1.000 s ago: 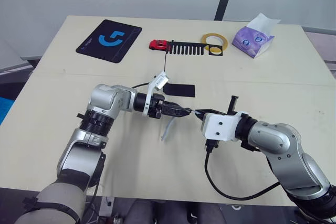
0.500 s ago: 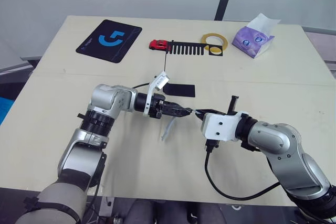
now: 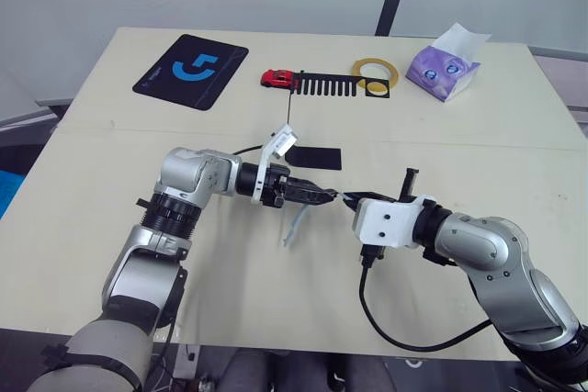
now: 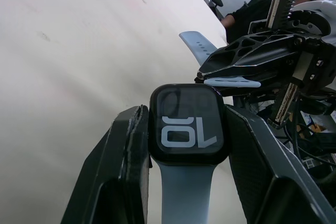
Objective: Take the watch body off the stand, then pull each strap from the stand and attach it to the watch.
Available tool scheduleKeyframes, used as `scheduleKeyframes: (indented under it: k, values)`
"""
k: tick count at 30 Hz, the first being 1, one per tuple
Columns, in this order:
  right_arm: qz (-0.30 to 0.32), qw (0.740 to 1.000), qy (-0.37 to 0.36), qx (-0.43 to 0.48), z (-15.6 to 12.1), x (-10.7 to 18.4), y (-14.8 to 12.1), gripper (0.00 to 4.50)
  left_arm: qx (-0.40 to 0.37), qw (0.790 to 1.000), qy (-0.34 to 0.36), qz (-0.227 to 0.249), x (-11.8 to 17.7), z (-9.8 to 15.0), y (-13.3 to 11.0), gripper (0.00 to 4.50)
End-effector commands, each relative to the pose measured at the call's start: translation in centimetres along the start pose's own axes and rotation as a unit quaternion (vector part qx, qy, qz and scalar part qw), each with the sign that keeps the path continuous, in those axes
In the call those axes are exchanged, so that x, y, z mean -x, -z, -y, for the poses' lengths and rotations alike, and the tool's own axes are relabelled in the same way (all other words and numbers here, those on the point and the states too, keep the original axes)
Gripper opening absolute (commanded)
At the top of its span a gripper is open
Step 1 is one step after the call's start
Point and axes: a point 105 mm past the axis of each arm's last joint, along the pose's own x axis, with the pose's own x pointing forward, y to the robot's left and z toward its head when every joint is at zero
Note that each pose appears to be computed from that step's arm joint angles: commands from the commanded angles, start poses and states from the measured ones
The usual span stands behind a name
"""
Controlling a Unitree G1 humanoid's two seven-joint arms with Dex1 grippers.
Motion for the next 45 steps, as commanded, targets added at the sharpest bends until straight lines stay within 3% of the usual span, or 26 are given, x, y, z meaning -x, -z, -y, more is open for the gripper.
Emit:
scheduleKeyframes:
  k: [1,22,45]
  values:
    - [0.014,1.000,0.015,0.024,0.58,0.67,-1.10,0.00,-0.024,0.999,0.014,0.016,0.04,0.93,-1.25,1.70]
    - [0.007,0.999,0.017,0.030,1.05,1.26,-1.02,0.00,-0.022,1.000,0.009,0.018,-0.11,0.35,-1.08,1.70]
    - [0.005,0.999,0.015,0.029,0.97,0.90,-0.77,0.00,-0.026,0.999,0.026,0.021,-0.26,1.31,-1.48,1.70]
